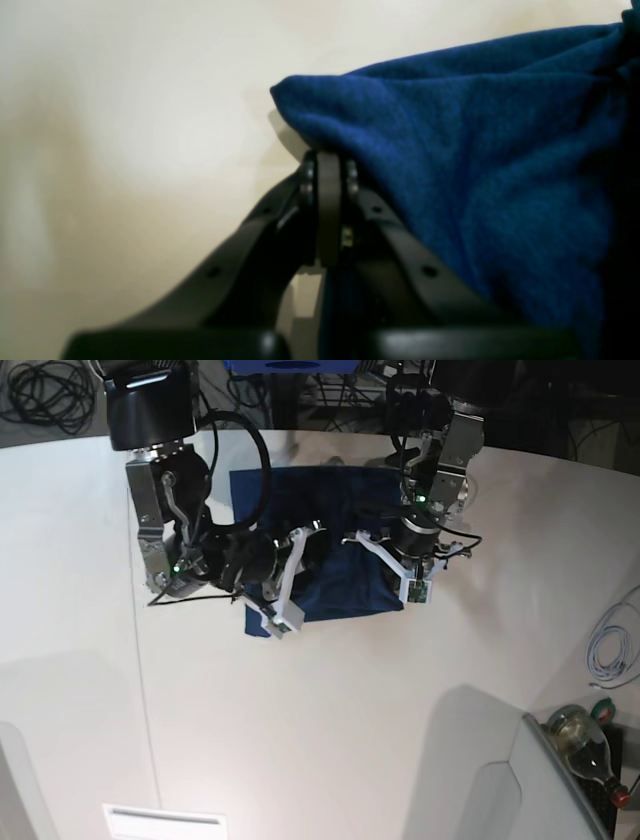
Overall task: Layout the t-shirt on the table in an organized manner, then fold the t-shirt properly
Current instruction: 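Fold both held shirt ends inward toward the shirt middle, then release the shirt with the left gripper and lift it away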
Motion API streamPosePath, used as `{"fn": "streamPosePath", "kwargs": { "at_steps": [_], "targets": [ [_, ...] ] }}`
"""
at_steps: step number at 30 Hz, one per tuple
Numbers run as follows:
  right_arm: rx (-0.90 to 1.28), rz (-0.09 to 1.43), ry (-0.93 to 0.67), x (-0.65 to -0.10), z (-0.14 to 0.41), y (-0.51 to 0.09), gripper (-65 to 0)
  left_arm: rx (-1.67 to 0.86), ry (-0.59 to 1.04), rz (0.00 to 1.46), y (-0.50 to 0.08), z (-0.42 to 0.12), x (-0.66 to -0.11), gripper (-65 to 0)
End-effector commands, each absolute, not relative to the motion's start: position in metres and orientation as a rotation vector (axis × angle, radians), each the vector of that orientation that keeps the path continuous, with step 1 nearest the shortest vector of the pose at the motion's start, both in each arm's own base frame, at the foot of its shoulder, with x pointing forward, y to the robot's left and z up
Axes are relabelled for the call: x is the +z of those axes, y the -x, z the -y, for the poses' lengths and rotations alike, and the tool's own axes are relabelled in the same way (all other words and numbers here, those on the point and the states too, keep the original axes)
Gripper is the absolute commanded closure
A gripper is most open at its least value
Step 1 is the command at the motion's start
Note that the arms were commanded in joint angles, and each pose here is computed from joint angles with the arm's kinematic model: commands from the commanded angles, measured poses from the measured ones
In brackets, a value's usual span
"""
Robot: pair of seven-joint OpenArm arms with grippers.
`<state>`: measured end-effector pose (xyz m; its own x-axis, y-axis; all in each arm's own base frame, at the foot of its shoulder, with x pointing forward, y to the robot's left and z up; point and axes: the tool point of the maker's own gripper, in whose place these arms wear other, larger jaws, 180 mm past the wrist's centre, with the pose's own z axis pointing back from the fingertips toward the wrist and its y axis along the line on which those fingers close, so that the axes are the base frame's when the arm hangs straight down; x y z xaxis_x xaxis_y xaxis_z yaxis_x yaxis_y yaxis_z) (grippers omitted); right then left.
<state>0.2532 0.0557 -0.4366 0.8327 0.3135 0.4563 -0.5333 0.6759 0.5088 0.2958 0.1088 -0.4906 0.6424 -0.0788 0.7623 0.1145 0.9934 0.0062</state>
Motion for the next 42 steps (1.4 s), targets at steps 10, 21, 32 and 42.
{"fn": "streamPosePath", "kwargs": {
  "at_steps": [10, 21, 32, 42],
  "targets": [
    [0.477, 0.424, -0.714, -0.417, -0.078, -0.27, -1.4, -0.121, 0.08, 0.86, -0.297, -0.099, -0.489, 0.0],
    [0.455, 0.388, -0.729, -0.43, -0.083, -0.267, -2.0, -0.12, 0.07, 0.865, -0.299, -0.104, -0.488, 0.0],
    [0.457, 0.39, -0.73, -0.429, -0.084, -0.267, -1.5, -0.119, 0.075, 0.906, -0.305, -0.103, -0.474, 0.0],
    [0.459, 0.391, -0.73, -0.429, -0.084, -0.267, -1.5, -0.128, 0.062, 0.906, -0.305, -0.11, -0.473, 0.0]
  ]
}}
